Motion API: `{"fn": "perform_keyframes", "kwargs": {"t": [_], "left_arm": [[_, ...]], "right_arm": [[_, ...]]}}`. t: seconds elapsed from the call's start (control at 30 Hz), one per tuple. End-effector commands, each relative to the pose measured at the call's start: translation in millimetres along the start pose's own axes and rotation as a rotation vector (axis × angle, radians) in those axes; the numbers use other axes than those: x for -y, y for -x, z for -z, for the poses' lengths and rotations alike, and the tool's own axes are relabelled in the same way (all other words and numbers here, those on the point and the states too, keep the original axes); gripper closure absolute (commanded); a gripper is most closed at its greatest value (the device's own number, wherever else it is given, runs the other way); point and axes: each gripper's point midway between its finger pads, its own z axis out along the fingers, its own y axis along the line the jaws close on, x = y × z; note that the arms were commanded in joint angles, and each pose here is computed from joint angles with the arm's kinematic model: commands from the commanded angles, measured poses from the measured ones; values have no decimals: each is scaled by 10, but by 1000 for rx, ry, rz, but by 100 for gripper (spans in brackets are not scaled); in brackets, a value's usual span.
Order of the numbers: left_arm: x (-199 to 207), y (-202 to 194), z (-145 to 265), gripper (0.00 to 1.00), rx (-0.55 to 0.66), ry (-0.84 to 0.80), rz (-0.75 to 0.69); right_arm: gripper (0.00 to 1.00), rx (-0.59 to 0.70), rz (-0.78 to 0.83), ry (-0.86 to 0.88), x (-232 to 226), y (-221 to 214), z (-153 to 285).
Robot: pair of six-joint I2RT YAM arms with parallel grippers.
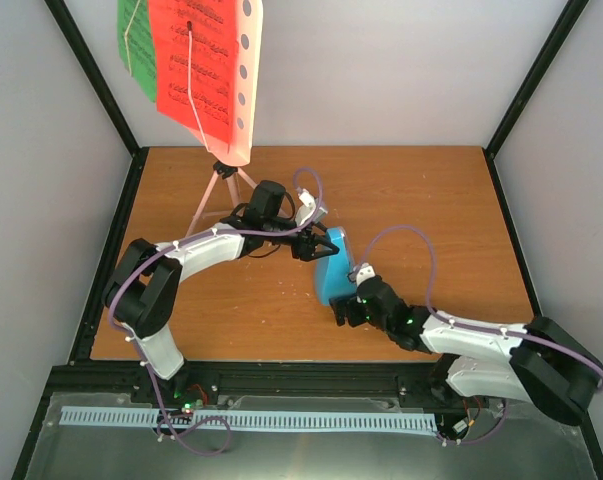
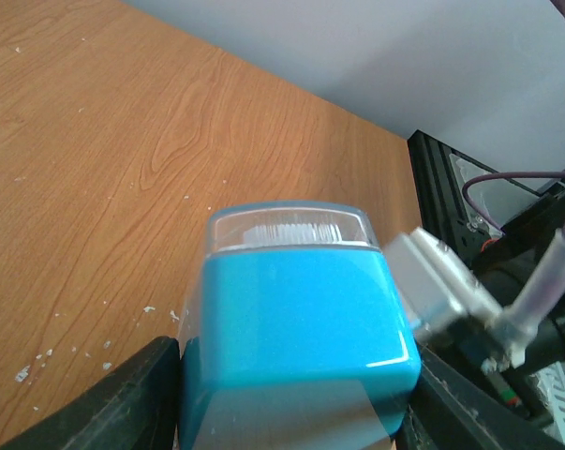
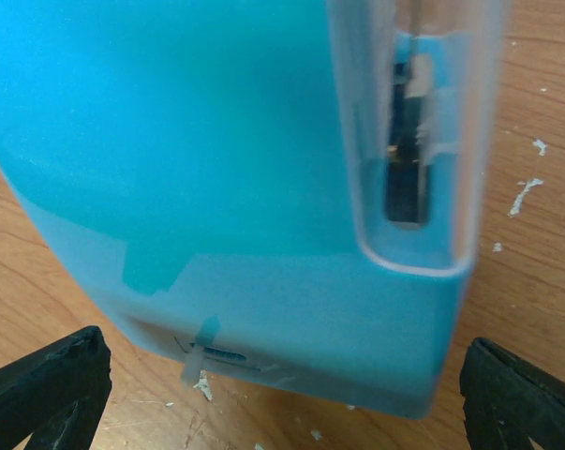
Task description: Pack up the instrument practice props
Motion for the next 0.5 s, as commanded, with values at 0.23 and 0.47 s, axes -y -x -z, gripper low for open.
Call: {"fn": "perform_keyframes", "kwargs": {"t": [0.23,0.47], "left_arm": [[48,25,11,51,-13,-36,12],[47,12,4,51,-15,-41,12]], "right_arm": [[0,10,97,-62,-157,44,-169],[5,22,81,-94,-99,56,-160]]}}
